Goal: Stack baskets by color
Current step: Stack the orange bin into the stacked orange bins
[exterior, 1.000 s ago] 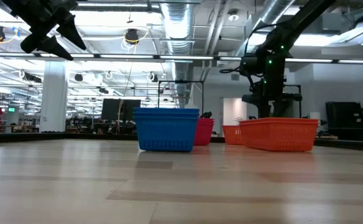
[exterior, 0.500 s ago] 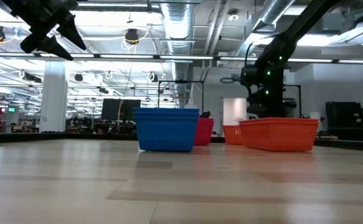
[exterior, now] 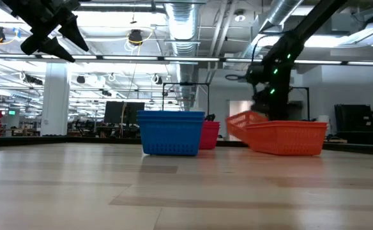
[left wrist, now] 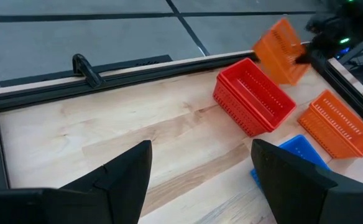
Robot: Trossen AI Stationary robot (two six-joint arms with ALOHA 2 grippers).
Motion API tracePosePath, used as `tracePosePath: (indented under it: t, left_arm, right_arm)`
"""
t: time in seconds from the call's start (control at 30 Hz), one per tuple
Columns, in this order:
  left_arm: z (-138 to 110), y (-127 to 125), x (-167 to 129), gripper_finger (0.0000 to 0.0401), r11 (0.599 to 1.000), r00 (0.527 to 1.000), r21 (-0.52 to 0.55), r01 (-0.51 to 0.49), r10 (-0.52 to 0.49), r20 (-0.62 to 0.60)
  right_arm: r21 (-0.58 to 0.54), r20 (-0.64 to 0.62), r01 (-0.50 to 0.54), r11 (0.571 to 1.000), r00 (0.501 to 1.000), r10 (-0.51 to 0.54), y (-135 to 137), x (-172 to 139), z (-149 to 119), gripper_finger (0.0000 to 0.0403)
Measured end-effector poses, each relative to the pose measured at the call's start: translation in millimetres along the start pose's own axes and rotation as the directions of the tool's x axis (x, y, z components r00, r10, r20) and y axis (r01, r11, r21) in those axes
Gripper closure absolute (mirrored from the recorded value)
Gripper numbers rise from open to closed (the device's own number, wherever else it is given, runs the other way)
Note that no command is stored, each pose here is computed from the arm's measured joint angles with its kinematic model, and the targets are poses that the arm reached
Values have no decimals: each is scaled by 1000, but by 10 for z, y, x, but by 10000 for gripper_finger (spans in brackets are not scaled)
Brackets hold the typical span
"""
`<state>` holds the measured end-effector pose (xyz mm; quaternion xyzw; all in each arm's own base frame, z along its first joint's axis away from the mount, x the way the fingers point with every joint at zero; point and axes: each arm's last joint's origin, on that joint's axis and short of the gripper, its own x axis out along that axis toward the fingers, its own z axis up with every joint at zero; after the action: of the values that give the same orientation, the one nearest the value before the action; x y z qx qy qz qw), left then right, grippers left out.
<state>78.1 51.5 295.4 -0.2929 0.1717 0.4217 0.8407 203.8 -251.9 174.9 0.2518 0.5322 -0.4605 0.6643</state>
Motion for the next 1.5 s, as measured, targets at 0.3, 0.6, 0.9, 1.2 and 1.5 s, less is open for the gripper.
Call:
tracePosePath:
  t: [0.3,0.6,0.9,1.2,1.5]
  left_arm:
    - [0,1,0,138,1000,1000,1,-1,1,0]
    - [9,-4,0,138,1000,1000,2,2,-2,11]
    - [9,-4,0,138,1000,1000,23,2,-2,10]
    - [9,-5,0,138,1000,1000,23,2,-3,10]
    - [7,-6,0,138,1000,1000,23,8,-9,6]
  right_arm:
    - [133,140,-71,989,989,52,-191,-799,-114,399]
    - [83,112,-199,976,975,190,162,-1575,-767,400]
    - [128,165,-268,955,955,247,594,-1871,-1410,400]
    - [211,89,-176,961,983,160,796,-1466,-1806,396]
    - [254,66,-199,947,980,188,866,-1309,-1837,388]
